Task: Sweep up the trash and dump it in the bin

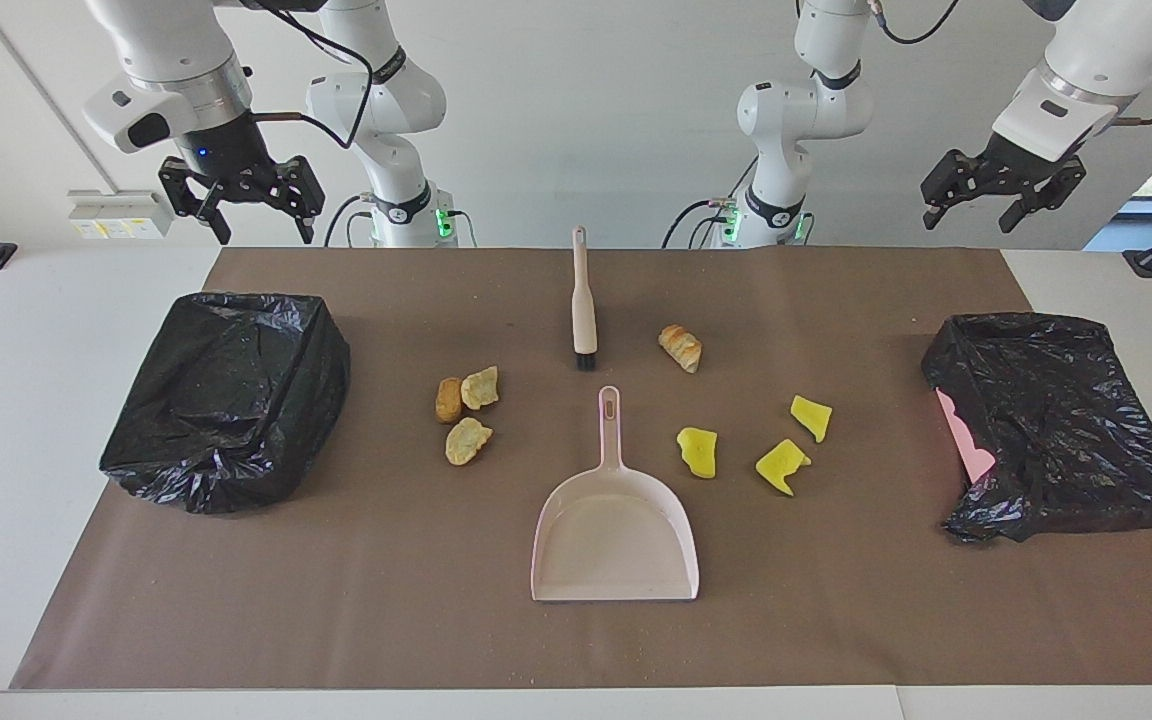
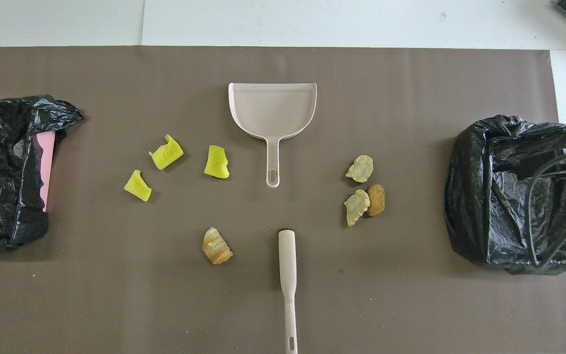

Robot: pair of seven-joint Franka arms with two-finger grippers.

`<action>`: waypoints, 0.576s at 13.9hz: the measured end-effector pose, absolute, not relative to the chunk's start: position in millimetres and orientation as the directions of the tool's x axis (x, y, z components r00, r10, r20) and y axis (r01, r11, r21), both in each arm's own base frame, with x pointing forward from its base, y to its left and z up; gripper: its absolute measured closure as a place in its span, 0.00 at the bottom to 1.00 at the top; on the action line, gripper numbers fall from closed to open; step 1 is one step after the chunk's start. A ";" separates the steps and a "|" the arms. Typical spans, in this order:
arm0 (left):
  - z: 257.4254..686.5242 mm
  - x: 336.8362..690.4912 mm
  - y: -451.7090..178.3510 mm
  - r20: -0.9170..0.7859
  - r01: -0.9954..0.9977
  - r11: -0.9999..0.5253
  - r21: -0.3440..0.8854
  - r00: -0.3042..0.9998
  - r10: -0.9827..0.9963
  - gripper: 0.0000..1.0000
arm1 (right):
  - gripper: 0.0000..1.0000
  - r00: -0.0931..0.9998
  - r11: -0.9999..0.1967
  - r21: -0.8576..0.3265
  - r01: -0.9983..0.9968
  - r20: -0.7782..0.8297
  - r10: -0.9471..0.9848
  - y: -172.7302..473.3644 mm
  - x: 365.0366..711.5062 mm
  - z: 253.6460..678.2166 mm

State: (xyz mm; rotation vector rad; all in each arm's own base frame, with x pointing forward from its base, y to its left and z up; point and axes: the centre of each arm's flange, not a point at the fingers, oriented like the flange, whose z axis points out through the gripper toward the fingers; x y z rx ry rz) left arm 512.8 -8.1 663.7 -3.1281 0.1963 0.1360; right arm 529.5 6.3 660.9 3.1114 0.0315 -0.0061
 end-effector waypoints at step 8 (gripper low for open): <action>665.3 514.6 -7.2 -0.069 -0.124 -0.992 -0.001 0.990 -0.123 0.00 | 0.00 1.000 -0.999 0.029 0.013 -0.011 0.013 1.8 518.8 659.7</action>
